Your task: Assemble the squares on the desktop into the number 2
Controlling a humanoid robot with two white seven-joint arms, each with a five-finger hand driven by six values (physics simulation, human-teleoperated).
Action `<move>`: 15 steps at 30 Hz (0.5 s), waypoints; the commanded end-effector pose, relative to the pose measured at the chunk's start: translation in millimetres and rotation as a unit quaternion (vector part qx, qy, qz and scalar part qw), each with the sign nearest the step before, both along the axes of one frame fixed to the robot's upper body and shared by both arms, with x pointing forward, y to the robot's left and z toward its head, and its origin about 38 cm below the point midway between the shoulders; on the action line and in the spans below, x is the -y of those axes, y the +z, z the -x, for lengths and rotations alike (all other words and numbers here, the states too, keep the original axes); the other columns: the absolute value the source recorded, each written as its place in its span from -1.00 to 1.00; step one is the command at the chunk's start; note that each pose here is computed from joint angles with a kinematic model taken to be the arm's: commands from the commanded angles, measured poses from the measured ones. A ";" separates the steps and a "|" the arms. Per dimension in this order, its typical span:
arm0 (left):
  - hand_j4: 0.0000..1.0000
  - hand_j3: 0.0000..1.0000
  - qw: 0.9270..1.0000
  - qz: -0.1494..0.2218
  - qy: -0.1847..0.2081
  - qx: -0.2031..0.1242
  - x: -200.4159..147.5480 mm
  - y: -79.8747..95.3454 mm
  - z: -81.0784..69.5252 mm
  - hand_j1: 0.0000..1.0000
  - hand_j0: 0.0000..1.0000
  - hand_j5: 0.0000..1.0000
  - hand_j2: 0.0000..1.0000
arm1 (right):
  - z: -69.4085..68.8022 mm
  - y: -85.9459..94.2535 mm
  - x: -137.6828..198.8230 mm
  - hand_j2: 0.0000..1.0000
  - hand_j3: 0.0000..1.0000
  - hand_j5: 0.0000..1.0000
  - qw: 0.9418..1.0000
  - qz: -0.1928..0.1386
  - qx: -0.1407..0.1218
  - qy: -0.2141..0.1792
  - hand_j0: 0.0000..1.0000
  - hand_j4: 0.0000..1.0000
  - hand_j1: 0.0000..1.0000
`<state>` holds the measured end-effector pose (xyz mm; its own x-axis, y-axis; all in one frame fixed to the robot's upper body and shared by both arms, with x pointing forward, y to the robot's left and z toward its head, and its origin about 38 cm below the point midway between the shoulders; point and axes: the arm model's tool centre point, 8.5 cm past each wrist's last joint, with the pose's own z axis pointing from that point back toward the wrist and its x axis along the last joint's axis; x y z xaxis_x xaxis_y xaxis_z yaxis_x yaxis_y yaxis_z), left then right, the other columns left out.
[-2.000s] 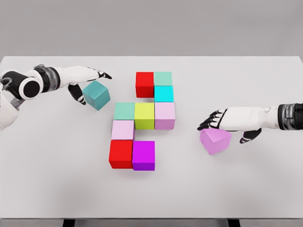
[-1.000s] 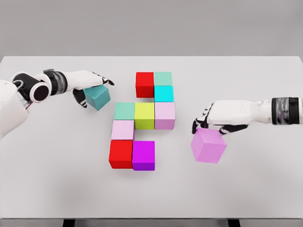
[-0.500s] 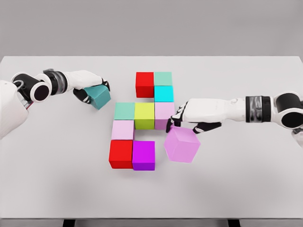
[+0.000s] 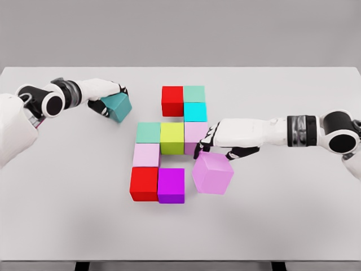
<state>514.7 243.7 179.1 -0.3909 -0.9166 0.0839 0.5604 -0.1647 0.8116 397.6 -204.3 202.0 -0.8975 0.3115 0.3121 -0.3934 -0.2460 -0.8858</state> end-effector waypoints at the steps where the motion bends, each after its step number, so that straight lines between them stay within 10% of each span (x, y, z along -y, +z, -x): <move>1: -0.21 -0.21 1.000 0.004 0.022 0.000 -0.1 1.0 -2.0 -0.21 -0.21 -0.21 -0.21 | -1.3 -1.2 0.4 0.08 0.08 0.08 1.000 0.001 -0.001 -0.003 0.08 0.08 0.08; 15: -0.44 -0.44 0.996 0.052 0.078 0.011 38.8 20.1 -3.4 -0.44 -0.44 -0.44 -0.44 | -2.5 -3.5 -5.3 0.11 0.11 0.11 1.000 -0.003 -0.003 0.000 0.11 0.11 0.11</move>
